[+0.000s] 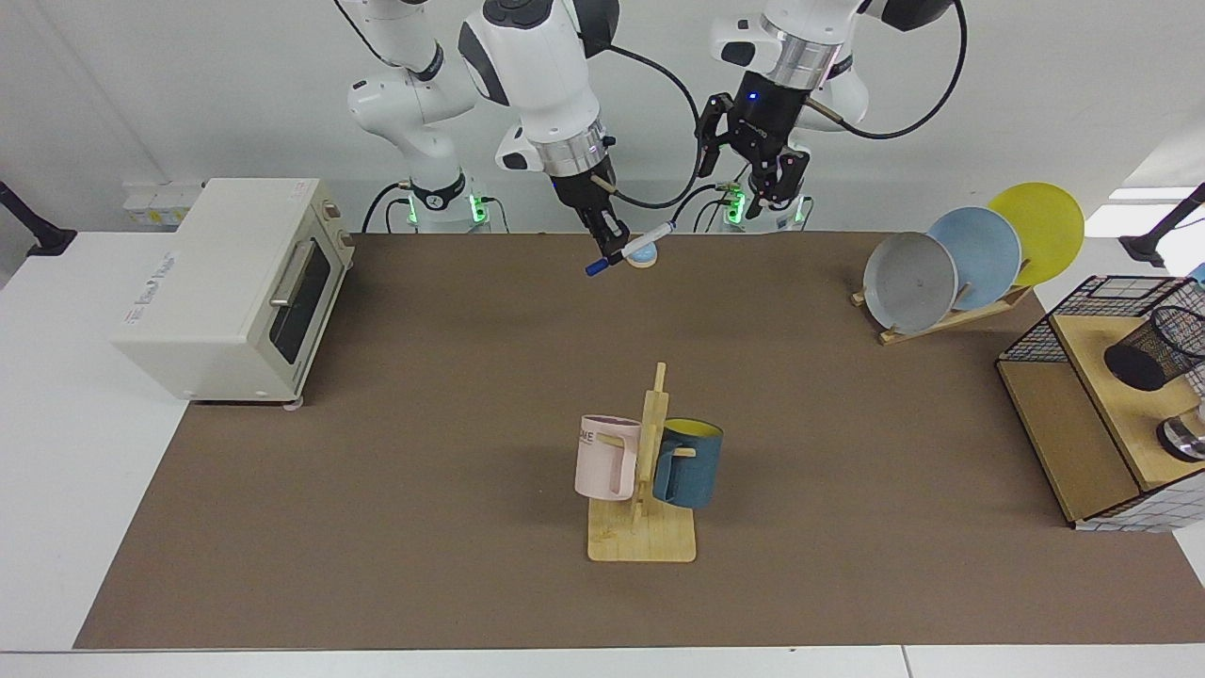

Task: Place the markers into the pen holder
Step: 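Carry the marker with the right gripper toward the table middle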

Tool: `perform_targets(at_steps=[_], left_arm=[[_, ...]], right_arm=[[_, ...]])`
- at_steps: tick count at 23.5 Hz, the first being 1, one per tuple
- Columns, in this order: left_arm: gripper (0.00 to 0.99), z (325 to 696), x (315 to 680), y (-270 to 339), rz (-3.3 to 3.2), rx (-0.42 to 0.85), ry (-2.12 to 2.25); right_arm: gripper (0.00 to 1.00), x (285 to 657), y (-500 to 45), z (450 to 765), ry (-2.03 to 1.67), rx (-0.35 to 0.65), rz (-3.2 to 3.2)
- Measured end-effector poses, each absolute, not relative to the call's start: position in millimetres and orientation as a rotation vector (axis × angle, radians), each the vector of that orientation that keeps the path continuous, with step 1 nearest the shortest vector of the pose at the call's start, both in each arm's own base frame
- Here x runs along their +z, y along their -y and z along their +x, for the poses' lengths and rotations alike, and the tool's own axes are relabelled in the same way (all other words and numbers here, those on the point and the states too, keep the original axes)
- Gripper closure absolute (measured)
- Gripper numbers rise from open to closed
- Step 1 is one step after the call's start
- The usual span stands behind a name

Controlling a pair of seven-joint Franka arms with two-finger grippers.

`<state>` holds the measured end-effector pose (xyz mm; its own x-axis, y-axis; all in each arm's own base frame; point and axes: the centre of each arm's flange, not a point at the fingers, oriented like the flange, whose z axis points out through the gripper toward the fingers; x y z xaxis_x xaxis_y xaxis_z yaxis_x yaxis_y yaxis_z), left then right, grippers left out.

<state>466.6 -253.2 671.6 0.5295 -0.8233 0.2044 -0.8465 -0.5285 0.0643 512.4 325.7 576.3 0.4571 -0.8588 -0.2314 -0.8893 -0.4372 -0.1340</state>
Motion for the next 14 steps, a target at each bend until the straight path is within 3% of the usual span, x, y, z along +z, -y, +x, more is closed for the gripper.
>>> perform_targets(at_steps=[14], left_arm=[[0.101,458,630,312,2.512,0.219,1.568]], right_arm=[[0.85,577,-324,514,-1.543,0.185,-2.455]])
